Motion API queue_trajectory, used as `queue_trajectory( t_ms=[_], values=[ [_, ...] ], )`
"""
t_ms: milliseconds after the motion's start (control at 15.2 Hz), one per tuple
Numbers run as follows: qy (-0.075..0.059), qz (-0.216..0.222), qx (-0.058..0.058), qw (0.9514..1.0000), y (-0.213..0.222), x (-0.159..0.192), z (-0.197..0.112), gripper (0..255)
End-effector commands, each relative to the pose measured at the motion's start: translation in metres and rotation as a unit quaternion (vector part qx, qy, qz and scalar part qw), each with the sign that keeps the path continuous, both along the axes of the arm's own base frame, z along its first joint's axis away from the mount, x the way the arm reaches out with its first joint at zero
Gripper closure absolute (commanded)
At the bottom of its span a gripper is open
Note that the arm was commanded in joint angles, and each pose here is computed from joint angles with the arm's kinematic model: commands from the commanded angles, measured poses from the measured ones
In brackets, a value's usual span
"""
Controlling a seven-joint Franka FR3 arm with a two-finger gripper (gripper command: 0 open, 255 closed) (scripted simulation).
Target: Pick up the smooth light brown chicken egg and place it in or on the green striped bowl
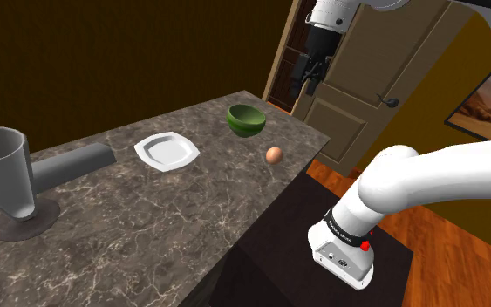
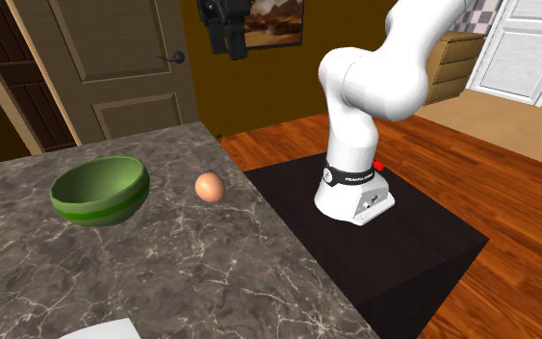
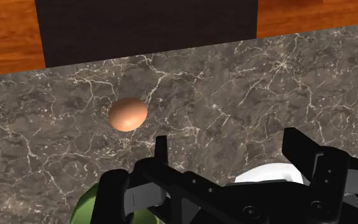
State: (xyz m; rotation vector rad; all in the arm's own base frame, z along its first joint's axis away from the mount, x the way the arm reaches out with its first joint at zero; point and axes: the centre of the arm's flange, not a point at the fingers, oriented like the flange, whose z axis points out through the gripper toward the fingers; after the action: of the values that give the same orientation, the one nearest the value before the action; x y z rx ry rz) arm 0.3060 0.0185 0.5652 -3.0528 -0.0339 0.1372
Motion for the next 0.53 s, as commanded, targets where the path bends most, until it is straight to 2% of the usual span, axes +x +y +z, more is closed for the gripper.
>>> queue_trajectory(
  t_ms=[0, 198, 462],
  values=[
    [0.000, 0.000, 0.000, 1.0000, 0.000, 0.000, 0.000, 0],
    [-0.011, -0.063, 0.012, 0.9979, -0.021, 0.003, -0.035, 0],
    [-0.026, -0.146, 0.027, 0.9886, -0.047, 0.005, -0.083, 0]
  ],
)
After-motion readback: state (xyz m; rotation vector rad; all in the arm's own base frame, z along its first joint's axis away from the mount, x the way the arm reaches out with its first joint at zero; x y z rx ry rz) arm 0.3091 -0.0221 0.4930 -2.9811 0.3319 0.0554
